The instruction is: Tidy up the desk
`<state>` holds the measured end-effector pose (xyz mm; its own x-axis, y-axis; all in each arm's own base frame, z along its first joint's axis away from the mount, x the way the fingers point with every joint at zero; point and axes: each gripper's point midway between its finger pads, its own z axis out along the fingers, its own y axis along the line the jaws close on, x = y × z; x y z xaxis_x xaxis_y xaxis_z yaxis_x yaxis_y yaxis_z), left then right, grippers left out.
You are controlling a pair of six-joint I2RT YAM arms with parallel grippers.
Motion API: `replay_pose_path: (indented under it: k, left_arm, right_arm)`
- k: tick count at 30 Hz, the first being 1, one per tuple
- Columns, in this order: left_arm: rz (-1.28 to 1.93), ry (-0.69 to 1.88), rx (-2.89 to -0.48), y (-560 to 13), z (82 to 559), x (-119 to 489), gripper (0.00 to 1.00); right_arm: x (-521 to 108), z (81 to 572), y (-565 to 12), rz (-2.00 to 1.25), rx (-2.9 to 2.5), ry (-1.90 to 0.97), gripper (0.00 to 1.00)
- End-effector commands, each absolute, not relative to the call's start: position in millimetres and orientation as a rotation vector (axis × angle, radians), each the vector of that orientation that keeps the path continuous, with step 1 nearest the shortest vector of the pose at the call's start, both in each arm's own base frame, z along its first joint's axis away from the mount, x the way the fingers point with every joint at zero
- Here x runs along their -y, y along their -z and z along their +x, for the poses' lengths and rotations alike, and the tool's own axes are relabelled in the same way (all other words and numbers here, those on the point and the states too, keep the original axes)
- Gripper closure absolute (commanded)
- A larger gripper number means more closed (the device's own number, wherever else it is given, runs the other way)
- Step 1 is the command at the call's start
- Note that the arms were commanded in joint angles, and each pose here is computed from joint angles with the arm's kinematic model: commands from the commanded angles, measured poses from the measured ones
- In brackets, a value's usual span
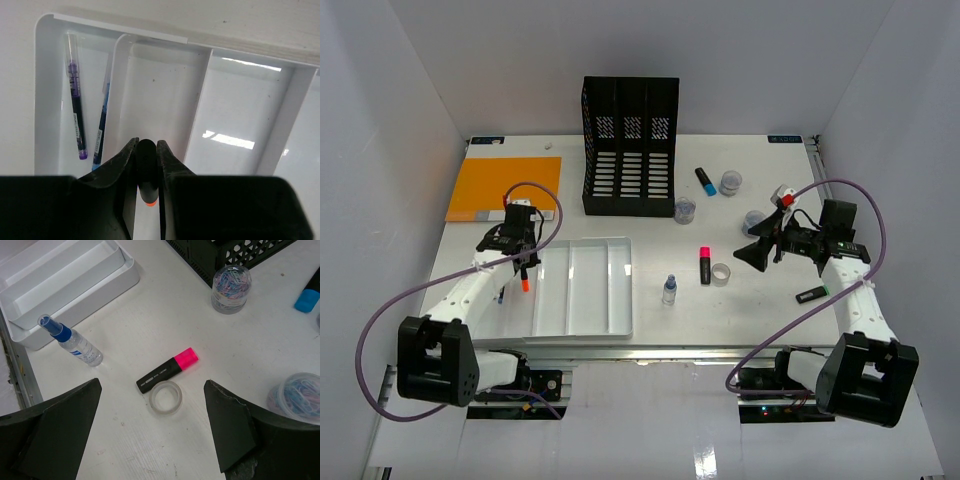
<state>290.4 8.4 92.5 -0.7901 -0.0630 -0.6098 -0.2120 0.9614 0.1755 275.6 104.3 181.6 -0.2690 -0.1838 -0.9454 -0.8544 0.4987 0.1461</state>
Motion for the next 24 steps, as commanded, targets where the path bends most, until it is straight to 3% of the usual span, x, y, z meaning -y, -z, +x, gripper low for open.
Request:
replay_pose_path:
  k: [1, 4, 11, 16, 20, 23, 24]
  left_arm:
    - [-0.160, -0.364, -2.499, -82.9, 293.1, -14.1, 0.86]
    - [-0.163, -0.372, -2.518, -76.9, 292.5, -14.3, 0.78]
    - [-0.173, -0.358, -2.502, -82.3, 291.8, -13.4, 0.37]
    - [-0.176, -0.271, -2.482, -92.6, 293.2, -3.3, 0.31]
    - [-0.148, 0.005, -2.422, -115.7, 300.5, 32.2, 0.29]
    - [-0.076, 0.381, -2.332, -146.1, 296.3, 82.8, 0.02]
    - [-0.063, 0.438, -2.292, -154.6, 295.9, 90.2, 0.02]
  right_arm:
    - [-104.0, 274.5, -177.8, -0.892, -1.726, -0.859, 0.10]
    - [-102.8, 275.0, -174.1, -0.889, -1.740, -0.853, 0.10]
    - [-100.1, 280.2, -170.4, -0.882, -1.768, -0.851, 0.10]
    - [-94.3, 308.1, -174.2, -0.863, -1.842, -0.844, 0.09]
    - [-100.9, 351.7, -161.0, -0.852, -1.994, -0.761, 0.06]
    - [-111.9, 397.8, -166.5, -0.855, -2.072, -0.580, 0.06]
    - [-118.9, 413.4, -167.7, -0.863, -2.084, -0.536, 0.06]
